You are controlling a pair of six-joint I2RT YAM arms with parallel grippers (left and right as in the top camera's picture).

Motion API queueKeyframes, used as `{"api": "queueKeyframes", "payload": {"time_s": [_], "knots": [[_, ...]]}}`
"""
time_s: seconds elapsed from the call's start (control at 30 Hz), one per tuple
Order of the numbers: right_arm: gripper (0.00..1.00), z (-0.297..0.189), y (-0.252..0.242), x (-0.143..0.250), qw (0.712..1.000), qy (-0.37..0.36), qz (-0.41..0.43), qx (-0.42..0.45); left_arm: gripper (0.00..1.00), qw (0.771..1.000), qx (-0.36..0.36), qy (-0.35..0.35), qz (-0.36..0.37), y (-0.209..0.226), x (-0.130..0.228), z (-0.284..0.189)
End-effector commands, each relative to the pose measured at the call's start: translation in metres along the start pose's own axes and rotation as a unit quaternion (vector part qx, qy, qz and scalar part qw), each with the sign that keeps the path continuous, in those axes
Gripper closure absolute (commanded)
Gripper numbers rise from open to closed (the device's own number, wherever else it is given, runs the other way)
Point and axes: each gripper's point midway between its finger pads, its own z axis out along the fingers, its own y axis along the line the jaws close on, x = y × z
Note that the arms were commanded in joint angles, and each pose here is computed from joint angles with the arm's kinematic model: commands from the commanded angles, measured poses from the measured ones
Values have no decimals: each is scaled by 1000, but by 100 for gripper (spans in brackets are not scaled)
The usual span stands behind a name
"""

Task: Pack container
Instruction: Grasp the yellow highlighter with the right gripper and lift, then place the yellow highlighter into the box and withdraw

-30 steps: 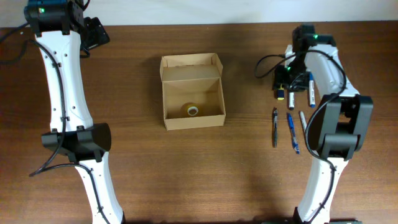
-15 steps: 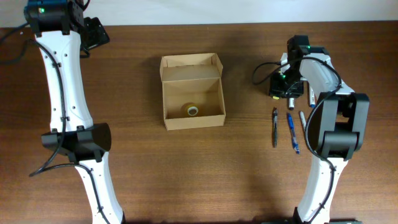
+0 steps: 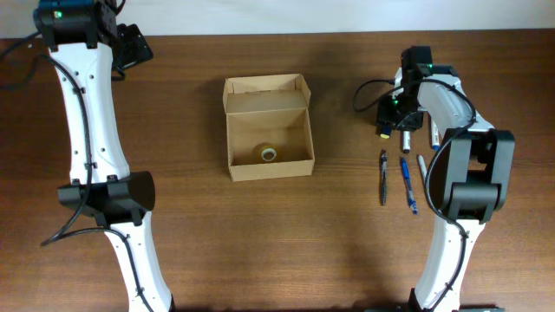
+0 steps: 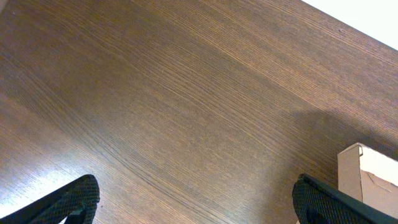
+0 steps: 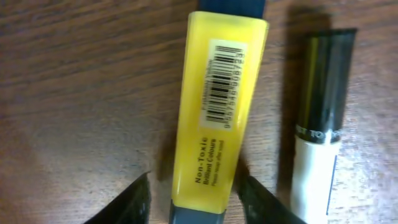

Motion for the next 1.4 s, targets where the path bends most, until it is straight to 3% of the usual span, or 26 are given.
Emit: {"api": "queueKeyframes", "payload": {"time_s": [0.0, 0.27, 0.43, 0.5, 0.77, 0.93, 1.13, 1.23, 1.37], "knots": [[60, 5, -7, 6, 999, 7, 30, 23, 0, 1000, 0, -9, 0, 3, -3, -5], [67, 6, -6, 11, 999, 15, 36, 29, 0, 1000, -1, -9, -1, 3, -3, -5], [82, 6, -10, 16, 998, 23, 34, 45, 0, 1000, -1, -9, -1, 3, -3, -5], [95, 5, -12, 18, 998, 28, 34, 49, 0, 1000, -1, -9, -1, 3, -3, -5], [96, -10, -3, 12, 999, 28, 4, 30, 0, 1000, -1, -9, -1, 3, -3, -5], [96, -63, 28, -14, 999, -13, -52, -1, 0, 1000, -1, -9, -1, 3, -3, -5], [96, -168, 95, -42, 980, -119, -160, -25, 0, 1000, -1, -9, -1, 3, -3, -5], [96, -213, 139, -38, 957, -165, -237, -38, 0, 1000, -1, -9, -1, 3, -3, -5], [96, -250, 204, -10, 899, -203, -386, -48, 0, 1000, -1, -9, -1, 3, -3, -5]]}}
